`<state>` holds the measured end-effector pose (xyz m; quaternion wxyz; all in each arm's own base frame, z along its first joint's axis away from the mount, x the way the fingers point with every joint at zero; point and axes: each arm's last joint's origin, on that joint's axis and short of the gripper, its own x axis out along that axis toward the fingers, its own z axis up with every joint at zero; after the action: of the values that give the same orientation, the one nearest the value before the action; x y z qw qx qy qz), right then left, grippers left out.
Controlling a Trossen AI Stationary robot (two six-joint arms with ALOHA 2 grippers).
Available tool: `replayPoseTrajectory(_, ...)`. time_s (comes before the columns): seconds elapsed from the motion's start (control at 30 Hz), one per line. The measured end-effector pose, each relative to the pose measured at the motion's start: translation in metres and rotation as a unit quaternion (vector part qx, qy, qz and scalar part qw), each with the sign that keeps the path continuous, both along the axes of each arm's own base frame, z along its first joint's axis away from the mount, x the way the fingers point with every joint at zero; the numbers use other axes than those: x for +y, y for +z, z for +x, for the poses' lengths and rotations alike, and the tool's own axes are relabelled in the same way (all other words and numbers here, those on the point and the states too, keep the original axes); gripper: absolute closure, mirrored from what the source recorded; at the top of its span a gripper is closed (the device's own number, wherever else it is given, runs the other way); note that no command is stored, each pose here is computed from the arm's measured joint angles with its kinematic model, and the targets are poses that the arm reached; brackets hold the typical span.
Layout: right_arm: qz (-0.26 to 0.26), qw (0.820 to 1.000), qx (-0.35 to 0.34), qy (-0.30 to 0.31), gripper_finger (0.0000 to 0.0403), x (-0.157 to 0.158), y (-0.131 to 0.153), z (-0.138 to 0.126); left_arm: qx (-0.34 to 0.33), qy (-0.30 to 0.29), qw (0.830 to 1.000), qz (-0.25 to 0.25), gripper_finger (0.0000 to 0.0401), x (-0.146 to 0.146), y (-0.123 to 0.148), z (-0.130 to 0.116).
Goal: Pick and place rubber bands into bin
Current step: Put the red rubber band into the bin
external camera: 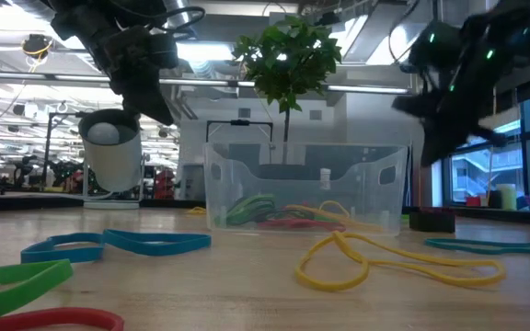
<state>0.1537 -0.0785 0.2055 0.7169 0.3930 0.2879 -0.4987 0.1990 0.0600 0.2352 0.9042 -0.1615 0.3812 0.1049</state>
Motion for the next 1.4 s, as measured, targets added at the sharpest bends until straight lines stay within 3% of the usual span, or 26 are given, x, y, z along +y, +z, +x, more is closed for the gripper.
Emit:
replayPoseTrajectory(0.2,-0.063,0.996,0.002,0.068,0.0403,0.036,0.043,0.011,0.000,-0.014,1.000,0.000,0.0398,-0.007,0.000,0.002)
replayPoseTrajectory(0.4,-0.130,0.981,-0.055,0.136,0.0403,0.077,0.085,0.033,0.000,-0.042,0.999,-0.005,0.0399,-0.021,0.000,0.005)
replayPoseTrajectory(0.67,-0.180,0.955,-0.066,0.224,0.0403,0.139,0.105,0.068,0.001,-0.035,0.999,-0.038,0.0400,-0.038,0.000,0.008)
replayPoseTrajectory(0.93,-0.188,0.947,-0.012,0.260,0.0403,0.174,0.083,0.116,0.003,-0.064,0.997,-0.037,0.0400,-0.054,0.000,0.009)
replayPoseTrajectory(1.1,-0.175,0.955,0.017,0.237,0.0403,0.178,0.058,0.138,0.004,-0.073,0.997,-0.032,0.0398,-0.062,0.000,0.009)
replayPoseTrajectory(1.4,-0.074,0.974,0.050,0.209,0.0395,0.170,0.008,0.169,0.005,-0.094,0.995,-0.032,0.0397,-0.071,0.000,0.009)
